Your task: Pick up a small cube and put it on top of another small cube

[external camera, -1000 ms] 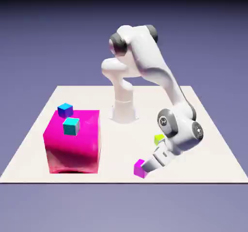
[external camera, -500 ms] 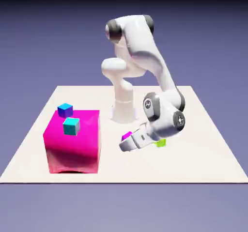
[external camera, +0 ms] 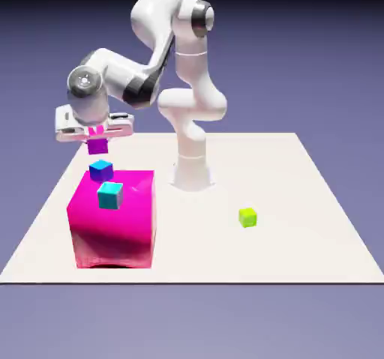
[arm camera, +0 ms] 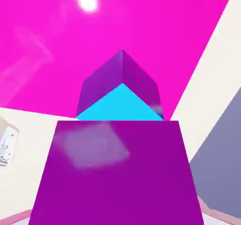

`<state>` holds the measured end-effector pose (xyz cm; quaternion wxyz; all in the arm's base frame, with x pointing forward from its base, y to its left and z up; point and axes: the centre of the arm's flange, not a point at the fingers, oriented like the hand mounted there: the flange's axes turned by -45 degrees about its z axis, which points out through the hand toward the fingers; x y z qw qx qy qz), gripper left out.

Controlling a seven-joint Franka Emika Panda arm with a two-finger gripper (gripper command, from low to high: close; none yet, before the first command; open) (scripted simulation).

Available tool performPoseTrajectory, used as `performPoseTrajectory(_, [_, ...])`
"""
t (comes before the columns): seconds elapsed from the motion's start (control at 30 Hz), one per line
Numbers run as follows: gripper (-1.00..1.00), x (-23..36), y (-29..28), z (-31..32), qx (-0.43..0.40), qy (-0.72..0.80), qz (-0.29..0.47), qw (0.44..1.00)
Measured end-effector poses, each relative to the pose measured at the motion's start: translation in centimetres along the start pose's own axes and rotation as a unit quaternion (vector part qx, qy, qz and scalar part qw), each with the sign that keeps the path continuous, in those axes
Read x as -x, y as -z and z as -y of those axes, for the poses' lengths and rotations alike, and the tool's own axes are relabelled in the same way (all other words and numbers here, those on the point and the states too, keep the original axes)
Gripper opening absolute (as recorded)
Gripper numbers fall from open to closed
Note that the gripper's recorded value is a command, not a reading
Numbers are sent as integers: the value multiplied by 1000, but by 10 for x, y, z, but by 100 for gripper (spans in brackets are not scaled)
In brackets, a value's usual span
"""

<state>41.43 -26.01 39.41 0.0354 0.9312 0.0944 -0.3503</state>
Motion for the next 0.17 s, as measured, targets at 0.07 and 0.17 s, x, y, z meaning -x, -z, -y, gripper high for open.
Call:
performPoseTrajectory(0.07, [100, -9, -22, 8, 6, 8, -1, 1000])
performPoseTrajectory(0.17, [100, -5, -10, 4, 4, 5, 0, 1000])
